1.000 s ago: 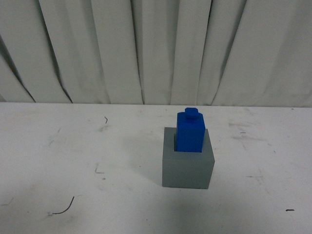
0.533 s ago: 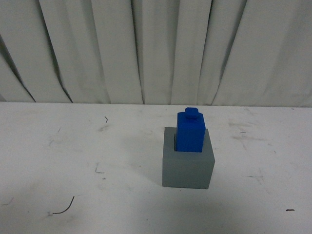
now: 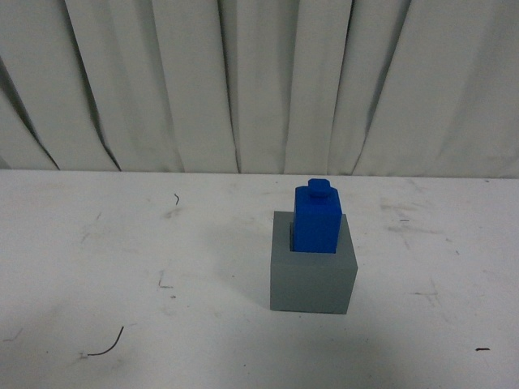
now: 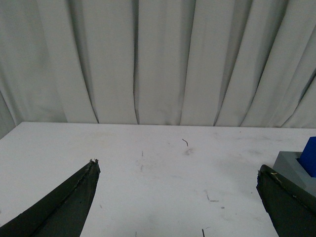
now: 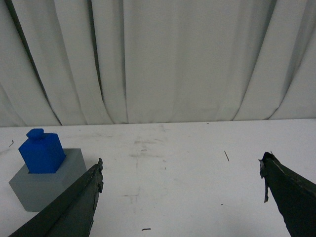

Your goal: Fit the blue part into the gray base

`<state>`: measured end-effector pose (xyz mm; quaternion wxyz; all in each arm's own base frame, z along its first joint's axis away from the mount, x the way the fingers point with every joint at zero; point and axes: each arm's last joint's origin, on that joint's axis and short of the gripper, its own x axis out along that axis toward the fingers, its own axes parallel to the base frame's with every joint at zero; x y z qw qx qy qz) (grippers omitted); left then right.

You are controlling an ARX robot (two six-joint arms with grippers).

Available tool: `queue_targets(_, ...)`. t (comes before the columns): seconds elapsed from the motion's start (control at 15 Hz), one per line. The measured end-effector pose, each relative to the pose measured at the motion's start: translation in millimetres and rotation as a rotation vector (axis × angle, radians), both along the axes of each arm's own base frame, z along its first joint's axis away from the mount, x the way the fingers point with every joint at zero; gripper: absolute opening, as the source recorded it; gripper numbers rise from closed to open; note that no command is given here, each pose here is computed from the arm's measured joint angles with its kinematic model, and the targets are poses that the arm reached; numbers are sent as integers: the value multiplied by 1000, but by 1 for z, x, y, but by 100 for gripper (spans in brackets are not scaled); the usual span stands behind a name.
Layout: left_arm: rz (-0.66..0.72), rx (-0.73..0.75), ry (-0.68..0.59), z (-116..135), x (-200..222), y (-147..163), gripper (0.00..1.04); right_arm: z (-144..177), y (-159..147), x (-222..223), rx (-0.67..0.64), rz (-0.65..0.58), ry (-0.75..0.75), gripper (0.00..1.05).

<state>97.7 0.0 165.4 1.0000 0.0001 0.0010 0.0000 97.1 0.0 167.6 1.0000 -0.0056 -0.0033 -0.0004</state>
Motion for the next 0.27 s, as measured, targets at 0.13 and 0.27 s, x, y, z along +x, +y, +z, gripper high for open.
queue_targets(0.13, 0, 0, 0, 0, 0, 0, 98, 0, 0, 0, 0, 0, 0, 98)
queue_targets(0.27, 0, 0, 0, 0, 0, 0, 98, 0, 0, 0, 0, 0, 0, 98)
